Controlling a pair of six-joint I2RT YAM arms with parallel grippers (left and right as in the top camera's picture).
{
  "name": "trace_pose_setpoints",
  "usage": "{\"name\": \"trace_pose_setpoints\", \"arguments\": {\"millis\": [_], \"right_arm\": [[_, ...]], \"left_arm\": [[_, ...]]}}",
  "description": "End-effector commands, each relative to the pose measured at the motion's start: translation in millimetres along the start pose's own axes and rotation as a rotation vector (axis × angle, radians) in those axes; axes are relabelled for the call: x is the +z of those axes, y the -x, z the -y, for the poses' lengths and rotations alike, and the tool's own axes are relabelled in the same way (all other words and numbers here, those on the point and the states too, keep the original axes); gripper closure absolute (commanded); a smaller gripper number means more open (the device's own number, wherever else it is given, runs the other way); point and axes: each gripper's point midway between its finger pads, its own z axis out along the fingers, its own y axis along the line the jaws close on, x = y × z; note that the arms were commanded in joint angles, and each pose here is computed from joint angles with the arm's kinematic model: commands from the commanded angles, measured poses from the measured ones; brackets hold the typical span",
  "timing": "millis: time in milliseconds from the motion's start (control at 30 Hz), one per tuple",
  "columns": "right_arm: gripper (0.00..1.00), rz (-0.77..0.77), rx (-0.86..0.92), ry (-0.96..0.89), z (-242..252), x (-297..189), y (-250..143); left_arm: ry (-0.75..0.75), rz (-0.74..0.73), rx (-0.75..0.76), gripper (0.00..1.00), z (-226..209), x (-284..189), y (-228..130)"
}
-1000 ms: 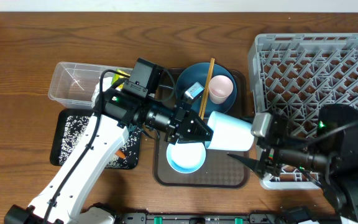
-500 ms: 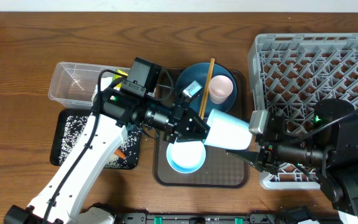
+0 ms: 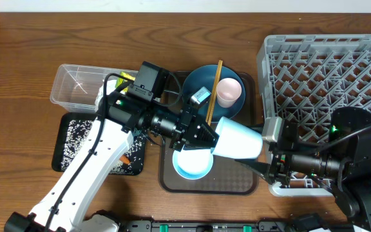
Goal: Sort waste into correct bins and load items into the dishwasher rack
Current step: 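Open the left gripper and pull the cup away with the right gripper, then carry the blue cup with the right gripper over the dish rack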
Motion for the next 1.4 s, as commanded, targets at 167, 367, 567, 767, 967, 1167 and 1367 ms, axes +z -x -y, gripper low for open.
{"name": "trace_pose_setpoints", "arguments": {"millis": [167, 367, 567, 767, 967, 1167, 1367], "right_arm": [[0.51, 0.043, -0.016, 0.052, -12.4, -3.5, 12.3], [0.56, 0.045, 0.014, 0.05, -11.5, -3.4, 13.3], [0.56, 0.049, 0.036, 0.033, -7.9, -3.4, 15.2], [0.58, 0.039, 0.064, 0.017, -5.3, -3.2, 13.2], [0.6, -0.01, 0.172, -0.112, 16.3, -4.1, 3.0], [0.63, -0.095, 0.392, -0.515, 76.6, -25.8, -25.3], [0.72, -0.147, 0.544, -0.871, 119.6, -62.1, -53.5]], "left_arm": [[0.01, 0.003, 0.034, 0.93, -2.2, 0.6, -1.1], [0.159, 0.054, -0.02, 0.87, -31.9, -0.1, -0.1], [0.229, 0.061, -0.031, 0.87, -44.1, 2.1, -1.6], [0.31, 0.102, -0.029, 0.86, -57.5, -2.2, 5.0], [0.551, 0.238, -0.029, 0.85, -95.1, -27.4, 26.3], [0.83, 0.446, -0.083, 0.85, -130.2, -70.6, 51.1], [0.96, 0.565, -0.033, 0.71, -137.3, -95.9, 70.4]]}}
